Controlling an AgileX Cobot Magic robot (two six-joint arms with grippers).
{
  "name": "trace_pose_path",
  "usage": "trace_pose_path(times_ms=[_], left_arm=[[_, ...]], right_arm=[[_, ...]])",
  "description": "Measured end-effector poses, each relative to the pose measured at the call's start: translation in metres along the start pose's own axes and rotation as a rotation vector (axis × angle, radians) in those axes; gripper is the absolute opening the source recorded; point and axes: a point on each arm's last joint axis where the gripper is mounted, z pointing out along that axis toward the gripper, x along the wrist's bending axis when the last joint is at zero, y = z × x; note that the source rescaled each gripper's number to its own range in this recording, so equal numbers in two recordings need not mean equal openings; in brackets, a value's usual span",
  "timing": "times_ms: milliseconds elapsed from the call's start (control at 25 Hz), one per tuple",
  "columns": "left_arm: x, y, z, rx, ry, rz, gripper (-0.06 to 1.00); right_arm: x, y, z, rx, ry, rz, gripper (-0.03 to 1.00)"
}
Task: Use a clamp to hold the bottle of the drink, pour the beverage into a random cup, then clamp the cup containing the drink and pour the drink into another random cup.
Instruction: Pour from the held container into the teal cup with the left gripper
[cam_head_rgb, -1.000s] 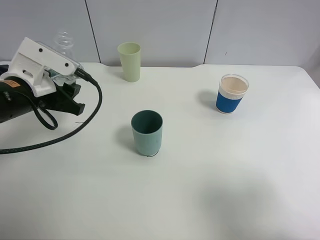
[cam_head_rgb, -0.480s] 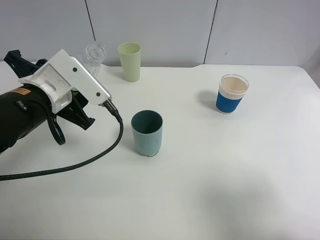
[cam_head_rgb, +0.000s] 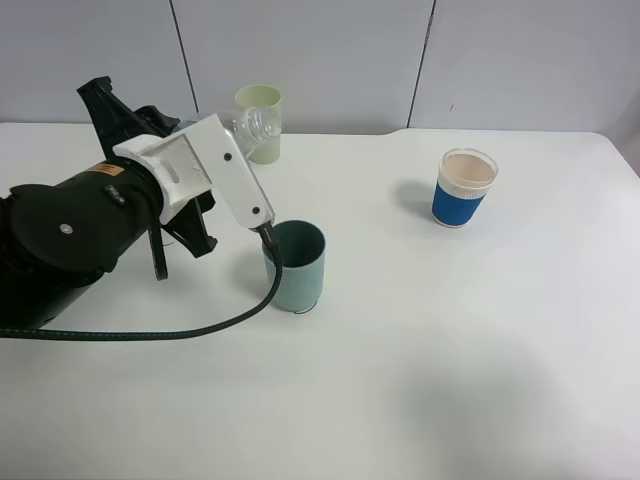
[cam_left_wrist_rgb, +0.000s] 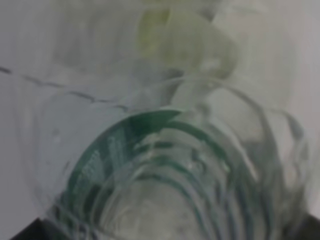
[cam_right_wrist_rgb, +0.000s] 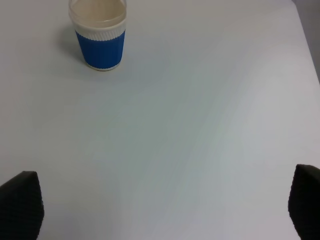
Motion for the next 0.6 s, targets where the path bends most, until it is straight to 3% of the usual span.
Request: trace_pose_path(times_ms=[240,600], left_arm=[[-0.018,0.004,0.004,0.004,-0.009,0.151,0.1],[-0.034,0.002,0.011,0.004,-0.013,0.241,0.1]], right_arm=[[0.0,0.0,0.0,0.0,0.0,0.0,1.0],[0.0,0.0,0.0,0.0,0.0,0.0,1.0]])
